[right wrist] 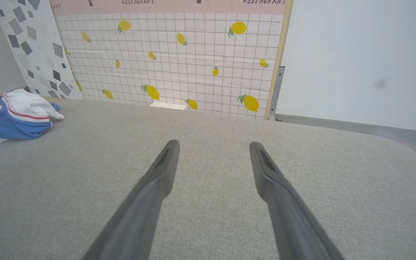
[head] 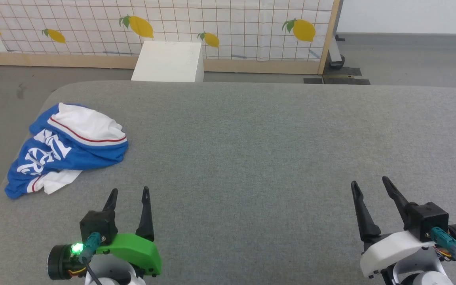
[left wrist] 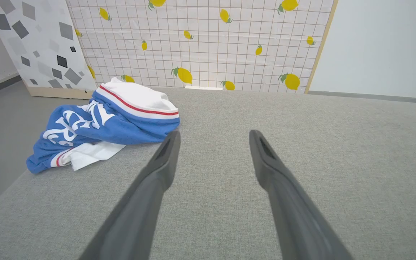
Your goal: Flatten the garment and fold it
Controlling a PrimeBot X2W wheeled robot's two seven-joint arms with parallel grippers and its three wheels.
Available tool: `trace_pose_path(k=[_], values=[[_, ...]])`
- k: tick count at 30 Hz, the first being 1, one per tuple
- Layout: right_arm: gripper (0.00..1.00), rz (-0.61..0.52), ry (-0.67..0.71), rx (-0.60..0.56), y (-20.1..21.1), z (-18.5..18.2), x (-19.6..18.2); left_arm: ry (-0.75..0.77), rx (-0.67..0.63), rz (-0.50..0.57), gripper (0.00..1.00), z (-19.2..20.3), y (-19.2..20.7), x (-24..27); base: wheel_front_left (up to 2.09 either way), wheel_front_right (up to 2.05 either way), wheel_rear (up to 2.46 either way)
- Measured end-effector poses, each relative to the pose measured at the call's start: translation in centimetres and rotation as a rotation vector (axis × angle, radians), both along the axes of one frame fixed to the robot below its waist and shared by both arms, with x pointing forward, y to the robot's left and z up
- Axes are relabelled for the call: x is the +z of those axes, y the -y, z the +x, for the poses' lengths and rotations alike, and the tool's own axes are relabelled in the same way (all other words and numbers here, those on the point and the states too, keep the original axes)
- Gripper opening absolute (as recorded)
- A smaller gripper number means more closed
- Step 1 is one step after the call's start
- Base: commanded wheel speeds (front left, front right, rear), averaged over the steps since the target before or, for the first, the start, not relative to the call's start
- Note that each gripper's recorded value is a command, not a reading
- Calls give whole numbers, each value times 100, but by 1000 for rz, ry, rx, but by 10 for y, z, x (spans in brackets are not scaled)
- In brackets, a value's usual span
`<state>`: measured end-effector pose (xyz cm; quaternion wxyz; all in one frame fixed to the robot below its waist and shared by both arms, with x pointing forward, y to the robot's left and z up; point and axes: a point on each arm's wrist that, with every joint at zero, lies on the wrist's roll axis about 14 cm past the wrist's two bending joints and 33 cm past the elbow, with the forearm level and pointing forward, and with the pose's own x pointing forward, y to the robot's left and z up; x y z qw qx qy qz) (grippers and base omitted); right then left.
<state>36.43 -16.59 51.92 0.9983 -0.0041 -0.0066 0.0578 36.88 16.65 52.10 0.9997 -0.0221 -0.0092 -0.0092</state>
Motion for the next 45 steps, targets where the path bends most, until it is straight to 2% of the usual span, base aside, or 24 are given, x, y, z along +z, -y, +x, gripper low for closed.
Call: trace_pose_path(k=[45], values=[[100,54,47,-11,3,-3,-2,17,38,-70,100,-7,-3,-9,0,0,0]])
